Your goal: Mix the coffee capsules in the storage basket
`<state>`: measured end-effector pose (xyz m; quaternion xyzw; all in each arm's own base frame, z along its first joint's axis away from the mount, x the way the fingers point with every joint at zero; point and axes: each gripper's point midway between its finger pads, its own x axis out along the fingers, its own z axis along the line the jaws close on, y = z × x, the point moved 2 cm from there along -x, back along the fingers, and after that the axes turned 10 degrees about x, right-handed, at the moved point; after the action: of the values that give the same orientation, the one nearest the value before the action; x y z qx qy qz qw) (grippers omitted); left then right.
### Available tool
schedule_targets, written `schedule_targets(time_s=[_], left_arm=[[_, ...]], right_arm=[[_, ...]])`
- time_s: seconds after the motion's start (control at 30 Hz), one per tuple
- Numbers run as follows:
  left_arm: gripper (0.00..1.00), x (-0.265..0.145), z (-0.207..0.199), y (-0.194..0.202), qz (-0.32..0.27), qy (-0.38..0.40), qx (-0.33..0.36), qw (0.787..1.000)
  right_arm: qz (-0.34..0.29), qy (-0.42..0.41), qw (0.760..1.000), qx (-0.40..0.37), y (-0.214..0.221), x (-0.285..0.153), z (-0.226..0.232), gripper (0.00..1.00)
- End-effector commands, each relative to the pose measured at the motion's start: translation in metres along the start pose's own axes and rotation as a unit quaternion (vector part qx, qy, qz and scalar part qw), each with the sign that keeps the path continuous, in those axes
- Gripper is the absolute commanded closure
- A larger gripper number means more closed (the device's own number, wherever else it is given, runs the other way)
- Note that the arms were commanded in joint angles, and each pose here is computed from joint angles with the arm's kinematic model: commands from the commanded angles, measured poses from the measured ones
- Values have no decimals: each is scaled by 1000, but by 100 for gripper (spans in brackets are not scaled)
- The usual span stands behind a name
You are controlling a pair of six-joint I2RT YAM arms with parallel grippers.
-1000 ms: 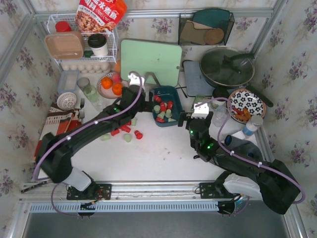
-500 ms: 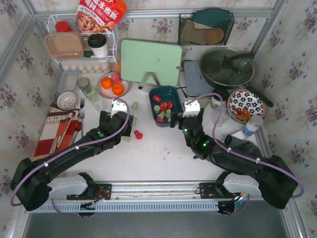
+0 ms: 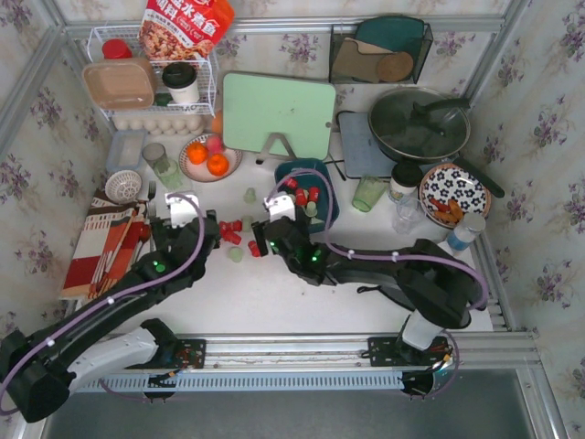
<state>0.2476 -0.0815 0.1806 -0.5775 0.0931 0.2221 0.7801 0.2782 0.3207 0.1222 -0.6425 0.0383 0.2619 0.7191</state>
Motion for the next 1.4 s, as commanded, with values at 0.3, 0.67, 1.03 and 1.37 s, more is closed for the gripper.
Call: schedule_targets(time_s=[0.3, 0.67, 1.03, 1.37], left_arm=[[0, -13, 19, -3, -28, -12, -79, 996], [0, -12, 17, -2, -23, -11, -76, 997], [0, -12, 16, -2, -22, -8, -76, 997], [0, -13, 18, -2, -22, -11, -77, 997]], right_arm=[[118, -58, 990, -42, 49, 41, 51, 30], [192, -42, 977, -79, 80, 61, 58, 42], [203, -33, 975, -81, 81, 66, 58, 64], [128, -21, 990, -62, 34, 52, 50, 78]])
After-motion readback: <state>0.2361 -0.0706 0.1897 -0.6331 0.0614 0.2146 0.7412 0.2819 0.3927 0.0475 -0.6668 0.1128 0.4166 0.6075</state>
